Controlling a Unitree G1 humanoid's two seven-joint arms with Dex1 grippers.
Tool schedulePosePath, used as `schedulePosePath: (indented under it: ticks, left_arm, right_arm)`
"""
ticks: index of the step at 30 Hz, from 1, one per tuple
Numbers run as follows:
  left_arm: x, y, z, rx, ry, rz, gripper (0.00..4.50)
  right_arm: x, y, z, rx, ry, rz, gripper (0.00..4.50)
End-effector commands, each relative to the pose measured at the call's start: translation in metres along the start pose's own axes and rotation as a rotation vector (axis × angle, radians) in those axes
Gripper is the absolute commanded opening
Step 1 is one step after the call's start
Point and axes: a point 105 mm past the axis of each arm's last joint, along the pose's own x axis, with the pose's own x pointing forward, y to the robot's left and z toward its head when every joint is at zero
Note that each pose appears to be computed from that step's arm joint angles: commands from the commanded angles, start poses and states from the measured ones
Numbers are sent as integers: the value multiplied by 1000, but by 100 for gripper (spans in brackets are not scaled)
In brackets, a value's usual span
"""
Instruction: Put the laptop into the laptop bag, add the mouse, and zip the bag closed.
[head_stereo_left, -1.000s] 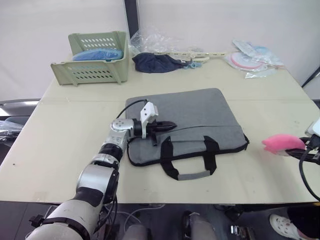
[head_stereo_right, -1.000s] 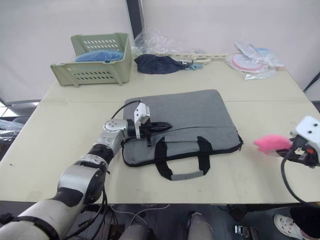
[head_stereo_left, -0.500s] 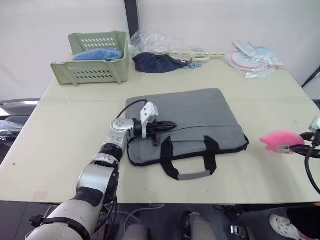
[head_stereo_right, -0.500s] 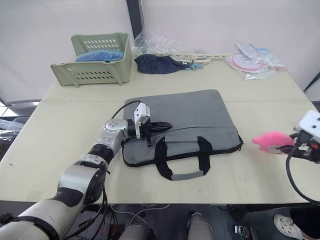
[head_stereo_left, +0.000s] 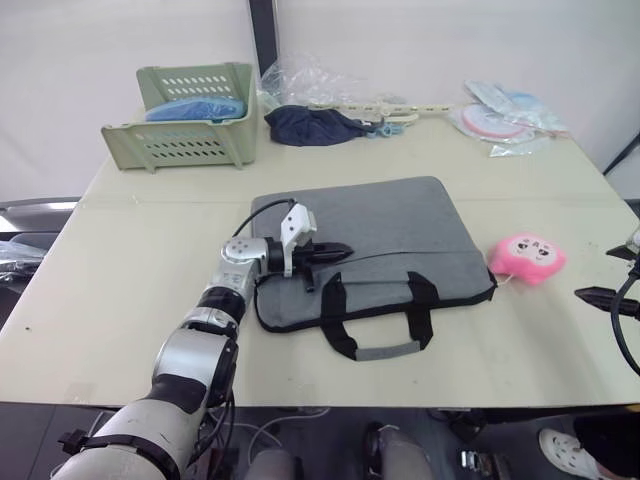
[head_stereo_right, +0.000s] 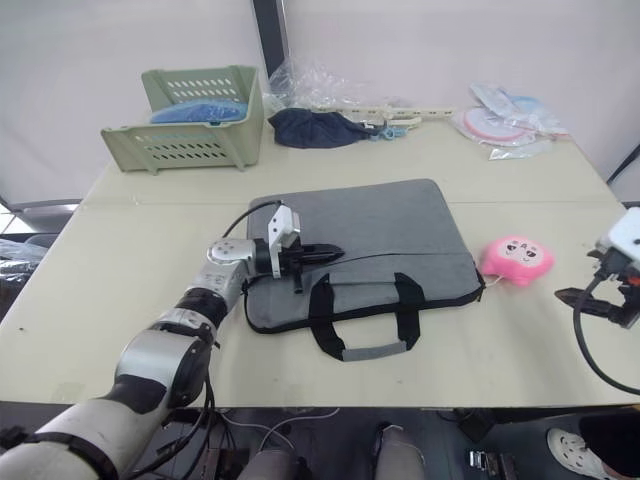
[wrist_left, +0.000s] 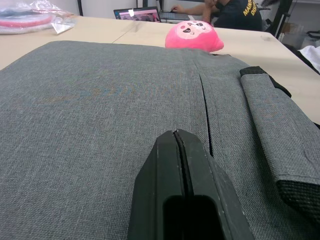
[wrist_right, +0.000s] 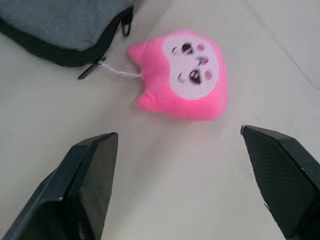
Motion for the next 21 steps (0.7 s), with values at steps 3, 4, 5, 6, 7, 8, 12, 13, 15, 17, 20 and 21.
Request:
schedulePosePath:
  ticks: [3, 4, 5, 6, 7, 8, 12, 13, 15, 17, 20, 21]
  left_arm:
    - [-1, -31, -63, -172, 169, -60, 0]
    - [-1, -31, -63, -173, 168, -60, 0]
    - [-1, -31, -63, -173, 168, -60, 0]
    - [0, -31, -63, -173, 166, -59, 0]
    - [0, -31, -63, -174, 165, -59, 0]
    - [0, -31, -62, -174, 164, -58, 0]
    - [-1, -30, -62, -173, 166, -53, 0]
    - [-1, -29, -62, -173, 165, -51, 0]
    - [-3, -29, -62, -172, 165, -48, 0]
    - [-4, -28, -63, -172, 165, -45, 0]
    - [-6, -28, -64, -174, 167, -42, 0]
    - [-6, -28, -64, -175, 167, -41, 0]
  right_arm:
    - [17, -16, 3, 167, -106, -178, 437]
    - [24, -12, 2, 190, -118, -180, 437]
    - [29, -9, 2, 205, -125, -179, 437]
    - [36, -3, 1, 222, -130, -174, 437]
    - [41, 1, 0, 234, -134, -170, 437]
    - [45, 4, 0, 245, -138, -166, 437]
    - [68, 11, -1, 299, -169, -170, 437]
    - [72, 11, 0, 305, -177, -171, 437]
    - [77, 8, 1, 309, -185, -178, 437]
    - [82, 5, 1, 307, -185, -182, 437]
    - [88, -2, -3, 309, -182, -197, 437]
    - [89, -4, -5, 314, -181, -202, 437]
